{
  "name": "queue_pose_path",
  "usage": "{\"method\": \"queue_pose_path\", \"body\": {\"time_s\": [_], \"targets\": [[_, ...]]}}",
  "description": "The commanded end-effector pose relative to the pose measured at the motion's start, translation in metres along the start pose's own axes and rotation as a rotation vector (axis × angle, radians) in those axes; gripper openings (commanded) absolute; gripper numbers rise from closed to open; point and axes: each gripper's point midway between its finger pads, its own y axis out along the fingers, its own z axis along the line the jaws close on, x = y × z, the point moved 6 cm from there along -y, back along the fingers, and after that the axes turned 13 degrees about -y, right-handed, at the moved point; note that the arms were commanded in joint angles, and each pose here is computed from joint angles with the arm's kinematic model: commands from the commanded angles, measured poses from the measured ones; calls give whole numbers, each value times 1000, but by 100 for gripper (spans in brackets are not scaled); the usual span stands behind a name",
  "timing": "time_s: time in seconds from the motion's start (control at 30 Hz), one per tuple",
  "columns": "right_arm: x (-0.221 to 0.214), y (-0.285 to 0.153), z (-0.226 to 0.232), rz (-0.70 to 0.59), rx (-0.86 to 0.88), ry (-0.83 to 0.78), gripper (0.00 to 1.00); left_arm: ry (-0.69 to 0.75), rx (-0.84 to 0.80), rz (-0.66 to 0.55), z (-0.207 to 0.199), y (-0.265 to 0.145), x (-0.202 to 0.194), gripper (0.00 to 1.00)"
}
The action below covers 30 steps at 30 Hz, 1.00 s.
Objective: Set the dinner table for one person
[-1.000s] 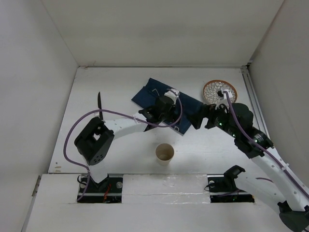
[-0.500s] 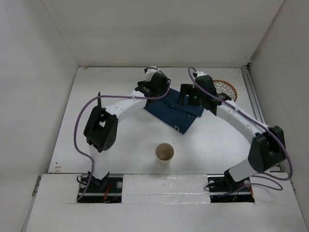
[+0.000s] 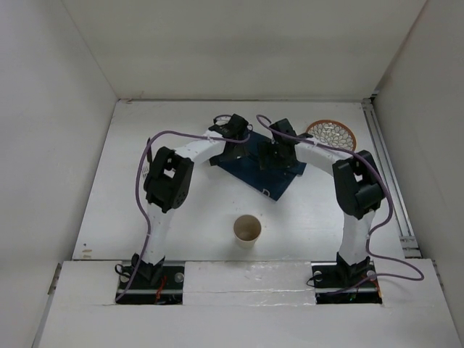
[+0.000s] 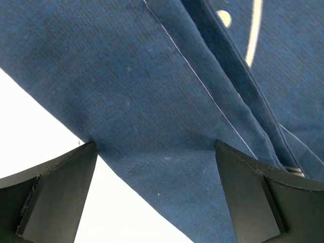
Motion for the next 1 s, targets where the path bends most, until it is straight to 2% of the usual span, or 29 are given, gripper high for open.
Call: {"method": "queue_pose_path", "body": {"time_s": [0.0, 0.13, 0.33, 0.5, 0.6, 0.63, 0.67, 0.7, 0.73, 0.77, 0.87, 0.9, 0.93, 0.97], "targets": [[15, 0, 2, -33, 58, -15, 100, -57, 6, 47, 2, 7, 11, 100], [7, 8, 5, -20, 115, -5, 100, -83, 23, 71, 4, 31, 26, 100], [-1, 14, 22, -9, 169, -6, 100, -125, -19, 65, -5, 72, 84, 100], [-4, 1, 35, -82, 277, 38, 100, -155, -185, -25, -28, 64, 140, 100], [-3, 0, 39, -107, 317, 57, 100, -173, -254, -104, -36, 21, 163, 100], [-5, 3, 39, -97, 316, 58, 100, -169, -224, -90, -25, 23, 154, 100], [-5, 3, 39, -97, 316, 58, 100, -191, -273, -144, -27, -16, 169, 100], [-5, 3, 39, -97, 308, 69, 100, -196, -279, -163, -24, -28, 171, 100], [-7, 6, 39, -88, 307, 70, 95, -195, -263, -161, -16, -34, 167, 100], [-10, 7, 39, -77, 306, 80, 91, -207, -286, -206, -13, -67, 177, 100], [-15, 12, 33, -77, 280, 112, 76, -200, -239, -253, 3, -99, 175, 100], [-14, 13, 28, -80, 263, 120, 73, -216, -272, -300, 8, -131, 183, 100], [-14, 13, 28, -80, 263, 120, 68, -214, -282, -313, 9, -144, 180, 100], [-14, 16, 28, -80, 263, 120, 55, -212, -276, -307, 16, -148, 175, 100]]}}
